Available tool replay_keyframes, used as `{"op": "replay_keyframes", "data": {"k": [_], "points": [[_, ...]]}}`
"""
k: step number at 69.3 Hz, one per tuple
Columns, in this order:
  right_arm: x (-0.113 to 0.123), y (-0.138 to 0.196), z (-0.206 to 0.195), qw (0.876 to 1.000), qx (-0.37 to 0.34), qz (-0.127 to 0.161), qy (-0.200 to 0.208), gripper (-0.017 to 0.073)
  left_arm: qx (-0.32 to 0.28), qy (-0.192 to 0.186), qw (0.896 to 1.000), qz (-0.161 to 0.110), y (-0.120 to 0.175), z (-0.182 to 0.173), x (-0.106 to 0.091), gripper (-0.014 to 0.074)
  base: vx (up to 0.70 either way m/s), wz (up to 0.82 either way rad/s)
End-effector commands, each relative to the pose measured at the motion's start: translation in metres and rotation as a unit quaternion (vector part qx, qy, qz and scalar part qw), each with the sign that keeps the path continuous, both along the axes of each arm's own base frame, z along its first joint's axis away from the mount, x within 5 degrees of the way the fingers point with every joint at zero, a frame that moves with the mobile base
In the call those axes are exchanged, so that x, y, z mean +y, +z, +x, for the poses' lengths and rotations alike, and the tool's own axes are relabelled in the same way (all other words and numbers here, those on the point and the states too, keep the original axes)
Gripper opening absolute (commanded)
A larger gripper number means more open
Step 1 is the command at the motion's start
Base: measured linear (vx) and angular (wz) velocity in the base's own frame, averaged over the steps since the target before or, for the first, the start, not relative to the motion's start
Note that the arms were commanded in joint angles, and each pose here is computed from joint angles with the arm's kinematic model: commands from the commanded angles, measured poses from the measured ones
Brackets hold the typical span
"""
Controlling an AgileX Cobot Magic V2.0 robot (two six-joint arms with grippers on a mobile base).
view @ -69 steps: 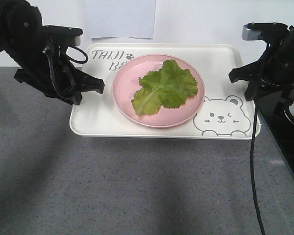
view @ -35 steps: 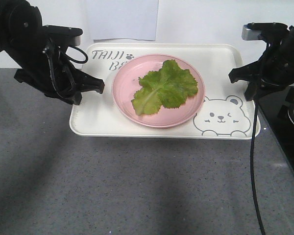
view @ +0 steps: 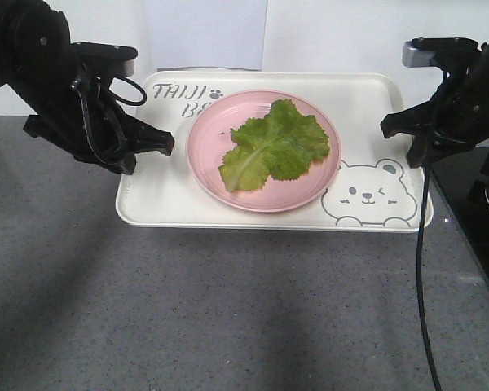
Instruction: Transfer vegetables to tray and serve
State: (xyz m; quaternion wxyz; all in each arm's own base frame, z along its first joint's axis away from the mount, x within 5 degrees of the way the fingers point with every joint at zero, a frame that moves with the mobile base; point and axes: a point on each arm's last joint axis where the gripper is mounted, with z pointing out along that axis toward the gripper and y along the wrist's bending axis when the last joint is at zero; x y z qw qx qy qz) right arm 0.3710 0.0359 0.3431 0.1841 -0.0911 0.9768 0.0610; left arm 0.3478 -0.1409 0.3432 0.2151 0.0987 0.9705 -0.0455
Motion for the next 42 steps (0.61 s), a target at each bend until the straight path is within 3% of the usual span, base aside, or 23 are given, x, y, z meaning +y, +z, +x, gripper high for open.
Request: {"op": "replay_keyframes", "data": {"k": [1, 42], "points": [[0.0028, 0.0277, -0.0140, 0.999, -0.032, 0.011, 0.023, -0.0006, -0.070, -0.015, 0.997, -0.034, 0.0325, -0.0076, -0.0017, -0.0006, 0.02, 0.01], [0.0028, 0.0277, -0.0140, 0.999, -0.032, 0.011, 0.023, -0.0006, -0.070, -0.015, 0.997, -0.034, 0.0325, -0.0076, -0.0017, -0.0006, 0.01, 0.00]]}}
